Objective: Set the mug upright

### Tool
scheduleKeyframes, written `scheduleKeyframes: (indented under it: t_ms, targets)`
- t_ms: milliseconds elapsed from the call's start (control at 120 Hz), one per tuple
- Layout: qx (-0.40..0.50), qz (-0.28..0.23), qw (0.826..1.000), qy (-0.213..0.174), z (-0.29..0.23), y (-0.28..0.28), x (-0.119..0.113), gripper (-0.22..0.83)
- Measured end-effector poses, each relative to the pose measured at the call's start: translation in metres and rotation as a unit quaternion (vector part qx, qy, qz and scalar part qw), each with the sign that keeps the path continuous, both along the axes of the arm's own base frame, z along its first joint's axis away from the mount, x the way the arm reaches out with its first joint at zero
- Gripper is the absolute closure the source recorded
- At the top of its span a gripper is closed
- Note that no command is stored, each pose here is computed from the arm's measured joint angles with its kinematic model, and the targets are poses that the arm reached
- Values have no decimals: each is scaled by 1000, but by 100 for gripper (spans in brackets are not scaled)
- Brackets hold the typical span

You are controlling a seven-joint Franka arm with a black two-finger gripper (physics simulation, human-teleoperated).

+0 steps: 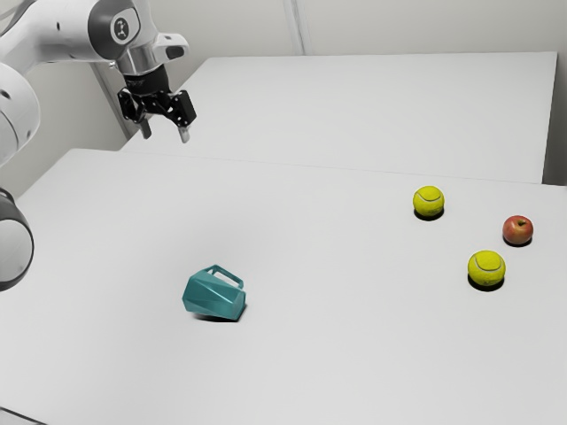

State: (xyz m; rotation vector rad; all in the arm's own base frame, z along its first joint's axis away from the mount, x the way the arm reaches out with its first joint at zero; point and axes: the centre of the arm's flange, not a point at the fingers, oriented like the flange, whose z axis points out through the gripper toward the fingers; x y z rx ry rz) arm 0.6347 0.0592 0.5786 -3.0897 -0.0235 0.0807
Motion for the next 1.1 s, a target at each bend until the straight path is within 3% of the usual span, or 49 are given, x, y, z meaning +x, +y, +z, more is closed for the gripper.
scheduleKeyframes:
  t_ms: [283, 450, 633, 858, 1100]
  targets:
    - [-11, 0, 1000, 7, -16, 1, -5, 0]
    - [-40, 25, 999, 24, -54, 17, -62, 0]
    - [-118, 80, 990, 12, -101, 63, -99, 0]
    - [-231, 140, 963, -8, -155, 121, -139, 0]
    - [-307, 175, 934, -55, -193, 182, -180, 0]
